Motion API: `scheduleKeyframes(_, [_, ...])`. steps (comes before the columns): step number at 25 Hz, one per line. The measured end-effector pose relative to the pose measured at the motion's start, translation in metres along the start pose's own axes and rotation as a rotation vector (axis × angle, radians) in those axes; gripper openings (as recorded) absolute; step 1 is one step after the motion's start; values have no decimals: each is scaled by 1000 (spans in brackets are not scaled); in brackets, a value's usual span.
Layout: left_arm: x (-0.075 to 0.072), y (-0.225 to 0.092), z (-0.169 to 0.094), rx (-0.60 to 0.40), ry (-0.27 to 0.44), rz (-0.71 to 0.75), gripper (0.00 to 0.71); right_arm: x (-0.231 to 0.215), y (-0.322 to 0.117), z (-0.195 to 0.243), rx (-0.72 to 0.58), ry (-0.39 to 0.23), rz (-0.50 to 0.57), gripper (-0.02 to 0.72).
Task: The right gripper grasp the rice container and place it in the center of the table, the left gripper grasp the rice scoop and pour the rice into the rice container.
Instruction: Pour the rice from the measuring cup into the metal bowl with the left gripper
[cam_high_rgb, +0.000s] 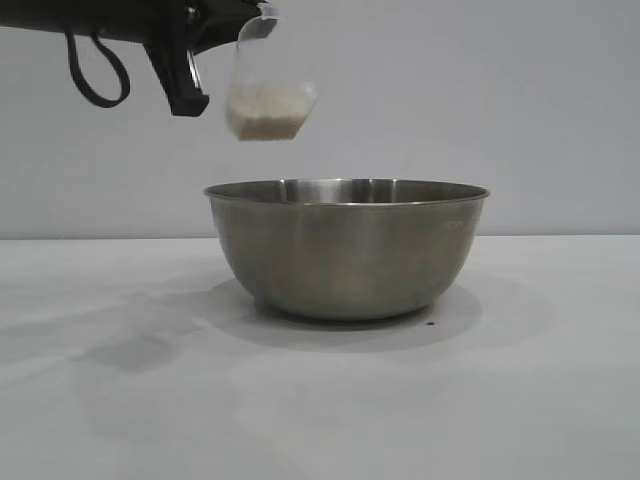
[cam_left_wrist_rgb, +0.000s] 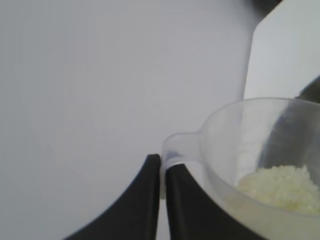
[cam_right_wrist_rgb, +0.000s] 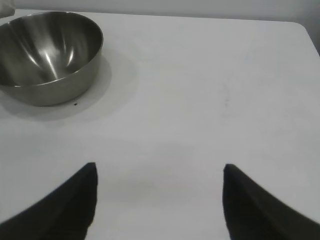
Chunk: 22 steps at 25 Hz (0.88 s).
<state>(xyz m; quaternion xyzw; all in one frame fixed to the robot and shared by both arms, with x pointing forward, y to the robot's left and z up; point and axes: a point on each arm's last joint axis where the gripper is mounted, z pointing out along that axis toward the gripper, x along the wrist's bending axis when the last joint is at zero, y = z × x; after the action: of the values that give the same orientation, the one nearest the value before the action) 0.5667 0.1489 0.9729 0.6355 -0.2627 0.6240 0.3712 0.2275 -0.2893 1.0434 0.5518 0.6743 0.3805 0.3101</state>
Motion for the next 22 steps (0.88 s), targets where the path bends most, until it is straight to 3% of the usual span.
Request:
scheduleKeyframes(13, [-4, 18, 8, -78, -4, 471, 0, 0, 0, 0, 0, 0, 0, 450])
scheduleKeyframes(22, [-5, 20, 8, -98, 3, 705, 0, 0, 0, 0, 0, 0, 0, 450])
